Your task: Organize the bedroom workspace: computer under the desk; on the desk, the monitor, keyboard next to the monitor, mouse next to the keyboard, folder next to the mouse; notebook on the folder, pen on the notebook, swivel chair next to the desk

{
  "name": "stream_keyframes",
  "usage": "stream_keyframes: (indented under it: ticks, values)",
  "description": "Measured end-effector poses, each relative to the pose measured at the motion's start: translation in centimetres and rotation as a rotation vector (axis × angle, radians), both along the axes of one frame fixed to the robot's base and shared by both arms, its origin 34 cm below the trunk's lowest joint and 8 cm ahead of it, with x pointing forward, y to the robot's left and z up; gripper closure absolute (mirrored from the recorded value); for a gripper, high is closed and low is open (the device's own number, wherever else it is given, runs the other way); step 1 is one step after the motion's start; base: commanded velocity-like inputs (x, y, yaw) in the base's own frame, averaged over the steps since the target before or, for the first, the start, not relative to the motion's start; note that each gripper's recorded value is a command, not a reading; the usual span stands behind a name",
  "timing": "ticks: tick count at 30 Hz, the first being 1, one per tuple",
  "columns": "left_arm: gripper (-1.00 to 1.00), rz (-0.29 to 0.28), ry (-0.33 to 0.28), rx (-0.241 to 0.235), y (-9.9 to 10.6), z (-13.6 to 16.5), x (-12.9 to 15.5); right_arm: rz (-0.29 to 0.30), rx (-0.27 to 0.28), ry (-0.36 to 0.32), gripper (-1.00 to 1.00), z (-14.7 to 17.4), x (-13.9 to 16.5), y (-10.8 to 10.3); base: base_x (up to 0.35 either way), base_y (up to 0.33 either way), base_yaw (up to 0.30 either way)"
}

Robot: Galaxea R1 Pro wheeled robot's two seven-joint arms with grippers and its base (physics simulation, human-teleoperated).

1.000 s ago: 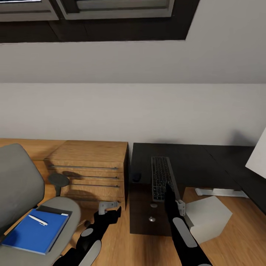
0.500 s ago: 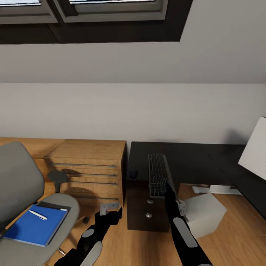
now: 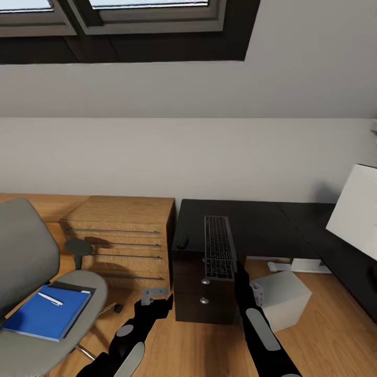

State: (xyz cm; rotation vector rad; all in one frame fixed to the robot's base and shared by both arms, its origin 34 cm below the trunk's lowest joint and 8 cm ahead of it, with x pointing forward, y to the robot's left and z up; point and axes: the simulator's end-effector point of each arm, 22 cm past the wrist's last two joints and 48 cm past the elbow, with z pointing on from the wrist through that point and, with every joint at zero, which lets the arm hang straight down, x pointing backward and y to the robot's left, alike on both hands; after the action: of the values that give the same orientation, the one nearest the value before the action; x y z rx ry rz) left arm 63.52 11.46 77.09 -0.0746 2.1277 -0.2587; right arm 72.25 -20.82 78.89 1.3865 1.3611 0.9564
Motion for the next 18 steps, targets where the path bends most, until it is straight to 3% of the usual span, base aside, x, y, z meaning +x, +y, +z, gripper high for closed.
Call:
stream_keyframes:
  ticks: [14,18]
  values:
    - [-1.0,0.001,0.0,0.0,0.05,0.0,0.01,-0.001,-0.001,0.0,-1.0,0.0,-0.01,-0.05,-0.005,-0.007,0.0]
    - [-1.0,0.001,0.001,-0.001,0.04,-0.03,0.02,-0.003,0.0,-0.002,-1.0,0.04,0.03,-0.05,-0.162,-0.155,0.0]
